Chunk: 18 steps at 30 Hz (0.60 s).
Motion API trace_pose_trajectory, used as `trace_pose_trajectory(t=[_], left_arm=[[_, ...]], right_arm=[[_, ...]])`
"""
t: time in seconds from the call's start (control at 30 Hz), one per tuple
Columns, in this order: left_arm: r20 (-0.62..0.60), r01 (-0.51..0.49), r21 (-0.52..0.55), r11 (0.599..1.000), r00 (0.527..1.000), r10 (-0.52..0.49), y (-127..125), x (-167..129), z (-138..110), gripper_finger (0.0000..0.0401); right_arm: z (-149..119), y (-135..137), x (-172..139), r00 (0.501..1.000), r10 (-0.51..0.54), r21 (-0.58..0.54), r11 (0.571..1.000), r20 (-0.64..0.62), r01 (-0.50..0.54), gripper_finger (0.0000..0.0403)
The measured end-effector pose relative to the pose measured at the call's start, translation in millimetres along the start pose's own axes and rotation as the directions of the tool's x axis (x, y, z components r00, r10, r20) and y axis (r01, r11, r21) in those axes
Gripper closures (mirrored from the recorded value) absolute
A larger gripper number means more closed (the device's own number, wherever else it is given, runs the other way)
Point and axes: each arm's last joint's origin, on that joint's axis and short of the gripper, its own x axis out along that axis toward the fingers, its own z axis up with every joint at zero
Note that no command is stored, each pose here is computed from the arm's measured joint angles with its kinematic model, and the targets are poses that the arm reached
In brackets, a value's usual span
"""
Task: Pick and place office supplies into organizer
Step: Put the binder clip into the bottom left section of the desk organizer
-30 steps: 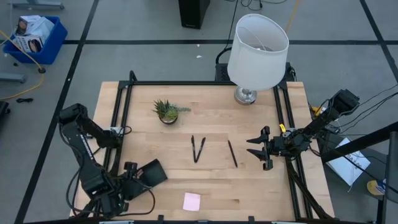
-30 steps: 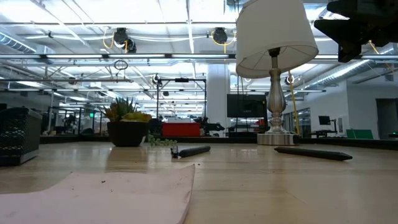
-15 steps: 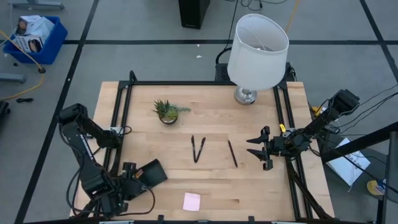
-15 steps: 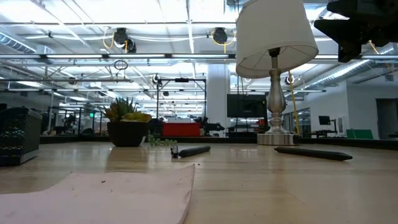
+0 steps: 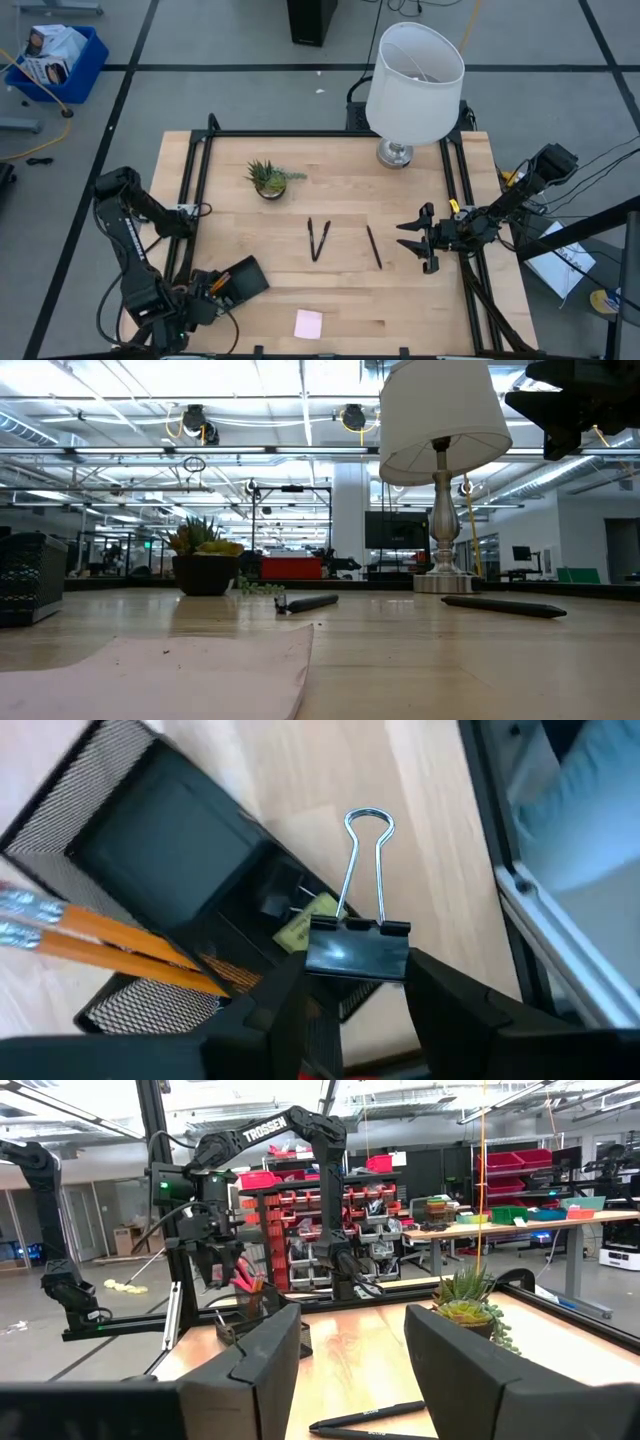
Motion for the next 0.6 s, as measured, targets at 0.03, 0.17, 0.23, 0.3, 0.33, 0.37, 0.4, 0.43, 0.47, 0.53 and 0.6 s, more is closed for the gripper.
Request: trace_pose_trajectory(t=[0.03,0.17,0.23,0.3,0.33,0.37,0.4,0.43,0.47,0.53,0.6], left_arm=[[-0.005,0.005,0.020,1.000,1.000,-0.005,-0.6,-0.1,-0.7,0.0240],[0.000,-0.014,0.095,0.995,1.000,0.014,-1.7,-0.6,-3.8,0.0240],[-0.002,-0.017,0.138,0.990,1.000,0.017,-1.8,-0.7,-4.5,0.0240],[-0.013,-0.033,0.174,0.984,0.999,0.035,-0.1,-0.8,-5.8,0.0240],[-0.016,-0.042,0.180,0.983,0.999,0.046,0.7,-0.8,-6.3,0.0240],[-0.019,-0.048,0.182,0.982,0.998,0.053,1.3,-0.8,-6.7,0.0240],[-0.021,-0.052,0.183,0.982,0.998,0.057,1.7,-0.8,-6.9,0.0240],[-0.025,-0.056,0.184,0.981,0.998,0.062,2.2,-0.8,-7.2,0.0240],[-0.030,-0.062,0.186,0.981,0.997,0.069,2.9,-0.8,-7.7,0.0240],[-0.038,-0.070,0.188,0.980,0.996,0.079,3.8,-0.9,-8.5,0.0240],[-0.039,-0.070,0.188,0.980,0.996,0.078,3.8,-1.0,-8.6,0.0240]], right_arm=[[0.0,0.0,0.0,1.000,0.000,0.000,1.000,0.000,0.000,0.0225],[0.0,0.0,0.0,1.000,0.000,0.000,1.000,0.000,0.000,0.0227],[-0.1,0.0,0.0,1.000,0.000,0.000,1.000,-0.001,0.000,0.0229],[-0.1,0.0,0.0,1.000,0.000,0.000,1.000,0.000,0.000,0.0230],[0.0,0.0,0.0,1.000,0.000,0.000,1.000,0.000,0.000,0.0230],[-0.1,0.0,0.0,1.000,0.000,0.000,1.000,0.000,0.000,0.0230],[0.0,0.0,0.0,1.000,0.000,0.000,1.000,0.000,0.000,0.0230],[-0.1,0.0,0.0,1.000,0.000,0.000,1.000,0.000,0.000,0.0229],[0.0,0.0,0.0,1.000,0.000,0.000,1.000,0.000,0.000,0.0228],[-0.1,0.0,0.0,1.000,0.000,0.000,1.000,0.000,0.000,0.0227],[-0.1,0.0,0.0,1.000,0.000,0.000,1.000,-0.001,0.000,0.0228]])
